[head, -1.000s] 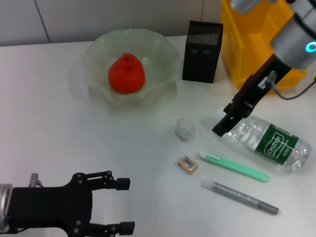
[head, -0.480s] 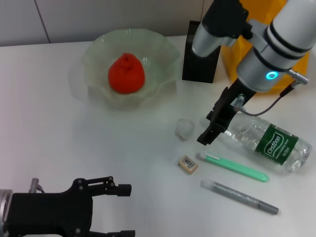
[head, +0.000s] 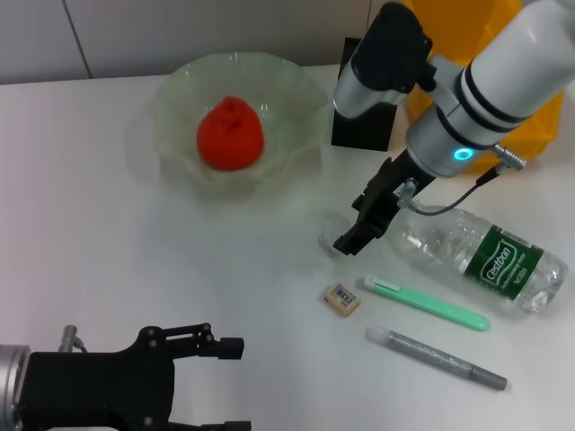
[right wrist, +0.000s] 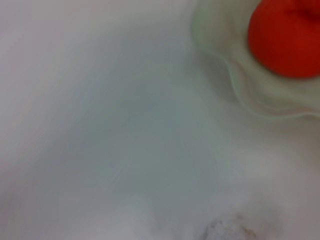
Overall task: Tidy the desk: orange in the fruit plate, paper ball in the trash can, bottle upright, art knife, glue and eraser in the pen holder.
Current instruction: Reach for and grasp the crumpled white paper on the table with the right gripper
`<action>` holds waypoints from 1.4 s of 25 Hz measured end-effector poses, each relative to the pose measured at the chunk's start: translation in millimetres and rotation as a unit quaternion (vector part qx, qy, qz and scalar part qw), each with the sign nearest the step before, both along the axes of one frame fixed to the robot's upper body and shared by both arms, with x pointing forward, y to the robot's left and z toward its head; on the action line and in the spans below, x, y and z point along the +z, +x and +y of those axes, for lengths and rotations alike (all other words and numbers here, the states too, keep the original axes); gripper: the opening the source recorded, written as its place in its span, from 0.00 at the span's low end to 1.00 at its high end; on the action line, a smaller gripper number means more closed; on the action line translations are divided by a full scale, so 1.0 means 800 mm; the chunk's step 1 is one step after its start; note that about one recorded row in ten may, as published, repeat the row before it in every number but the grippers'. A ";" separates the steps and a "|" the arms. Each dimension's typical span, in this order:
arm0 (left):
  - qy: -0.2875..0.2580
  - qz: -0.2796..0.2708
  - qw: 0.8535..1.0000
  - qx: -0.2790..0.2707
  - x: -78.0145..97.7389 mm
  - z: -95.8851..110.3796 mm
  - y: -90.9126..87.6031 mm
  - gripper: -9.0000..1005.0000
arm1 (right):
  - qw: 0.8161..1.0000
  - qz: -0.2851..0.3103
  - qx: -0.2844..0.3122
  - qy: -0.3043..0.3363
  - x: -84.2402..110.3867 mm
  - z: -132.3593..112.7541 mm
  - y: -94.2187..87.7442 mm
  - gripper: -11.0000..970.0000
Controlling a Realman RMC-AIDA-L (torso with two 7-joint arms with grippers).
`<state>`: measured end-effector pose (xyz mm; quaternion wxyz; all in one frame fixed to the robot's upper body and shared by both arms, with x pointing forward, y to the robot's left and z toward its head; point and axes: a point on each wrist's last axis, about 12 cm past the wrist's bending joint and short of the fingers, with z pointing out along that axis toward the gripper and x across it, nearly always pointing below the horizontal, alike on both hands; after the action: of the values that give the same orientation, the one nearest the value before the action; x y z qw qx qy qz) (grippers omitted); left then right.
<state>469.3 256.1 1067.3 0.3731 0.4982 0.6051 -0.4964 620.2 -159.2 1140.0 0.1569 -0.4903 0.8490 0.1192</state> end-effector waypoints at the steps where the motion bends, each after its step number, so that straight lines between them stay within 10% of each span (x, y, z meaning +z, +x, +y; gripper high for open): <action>1: 0.000 -0.001 1.000 0.000 0.000 0.000 0.000 0.84 | 1.000 -0.001 0.001 -0.001 -0.002 0.000 0.000 0.75; 26: 0.001 -0.006 1.000 0.006 -0.002 -0.005 0.002 0.84 | 1.000 -0.014 0.000 0.004 -0.023 0.017 0.001 0.75; 35: 0.000 -0.005 1.000 0.004 -0.002 -0.006 0.002 0.84 | 1.000 -0.013 -0.003 0.003 -0.024 0.016 0.001 0.52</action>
<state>470.7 251.5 1065.6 0.3782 0.4981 0.6055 -0.4921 621.1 -146.6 1120.4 0.1702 -0.4889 0.8478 0.1148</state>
